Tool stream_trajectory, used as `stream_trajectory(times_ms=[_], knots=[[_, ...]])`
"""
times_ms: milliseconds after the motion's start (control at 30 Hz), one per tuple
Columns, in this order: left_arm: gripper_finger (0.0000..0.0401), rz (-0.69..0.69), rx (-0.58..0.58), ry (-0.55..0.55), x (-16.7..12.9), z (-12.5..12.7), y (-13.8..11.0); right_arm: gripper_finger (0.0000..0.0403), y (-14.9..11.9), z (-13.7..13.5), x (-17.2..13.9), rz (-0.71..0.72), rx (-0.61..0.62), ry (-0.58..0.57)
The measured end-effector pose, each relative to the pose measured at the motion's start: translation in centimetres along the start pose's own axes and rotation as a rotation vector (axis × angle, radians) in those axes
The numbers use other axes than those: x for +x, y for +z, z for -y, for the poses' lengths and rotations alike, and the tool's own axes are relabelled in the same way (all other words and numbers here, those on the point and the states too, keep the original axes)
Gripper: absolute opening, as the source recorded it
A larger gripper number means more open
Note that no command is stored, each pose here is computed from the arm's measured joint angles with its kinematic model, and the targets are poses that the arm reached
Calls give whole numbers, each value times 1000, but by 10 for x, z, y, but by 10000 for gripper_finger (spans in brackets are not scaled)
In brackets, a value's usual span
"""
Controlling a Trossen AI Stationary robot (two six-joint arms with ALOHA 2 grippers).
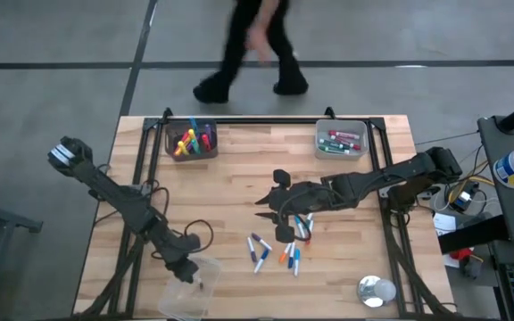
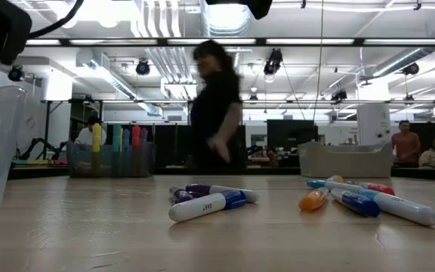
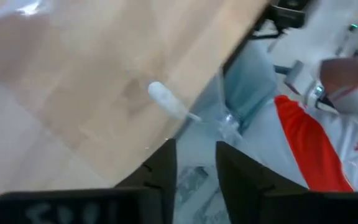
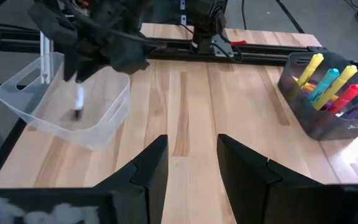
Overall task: Pick & Place Markers
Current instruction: Put the black and white highlighter pen into the transparent bin, then put the light blue and white highlighter pen into the transparent bin
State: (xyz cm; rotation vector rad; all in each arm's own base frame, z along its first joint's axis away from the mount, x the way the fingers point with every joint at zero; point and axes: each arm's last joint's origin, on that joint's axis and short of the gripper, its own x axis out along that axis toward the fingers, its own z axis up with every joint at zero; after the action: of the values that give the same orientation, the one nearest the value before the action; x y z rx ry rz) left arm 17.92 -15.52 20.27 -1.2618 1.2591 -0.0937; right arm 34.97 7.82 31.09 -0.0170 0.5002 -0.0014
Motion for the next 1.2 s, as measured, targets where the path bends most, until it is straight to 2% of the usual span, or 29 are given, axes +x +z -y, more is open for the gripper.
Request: stream_trajectory(times_ms=[200,367,500,633,767,900,1100,1200], knots=[[159,-27,41,-66,-2,7,-1,128,-1,0,0,-7,15,3],[168,10,162,-138,-3,14,-1,129,-11,-1,3,-96,36,0],[169,106,299,-211,-4,21,1,126,-23,1,1,-220,139,-29],[169,238,447,-263,-7,29,3,121,-38,3,-4,-370,283,-94],[169,447,691,-307,-12,39,6,118,-53,4,0,-479,392,-168],[169,706,896,-311,-19,50,9,120,-65,3,12,-528,454,-215],[169,917,1155,-391,-33,67,5,116,-89,2,33,-624,488,-293],[169,1004,1219,-448,-40,74,3,111,-106,3,41,-698,491,-374]])
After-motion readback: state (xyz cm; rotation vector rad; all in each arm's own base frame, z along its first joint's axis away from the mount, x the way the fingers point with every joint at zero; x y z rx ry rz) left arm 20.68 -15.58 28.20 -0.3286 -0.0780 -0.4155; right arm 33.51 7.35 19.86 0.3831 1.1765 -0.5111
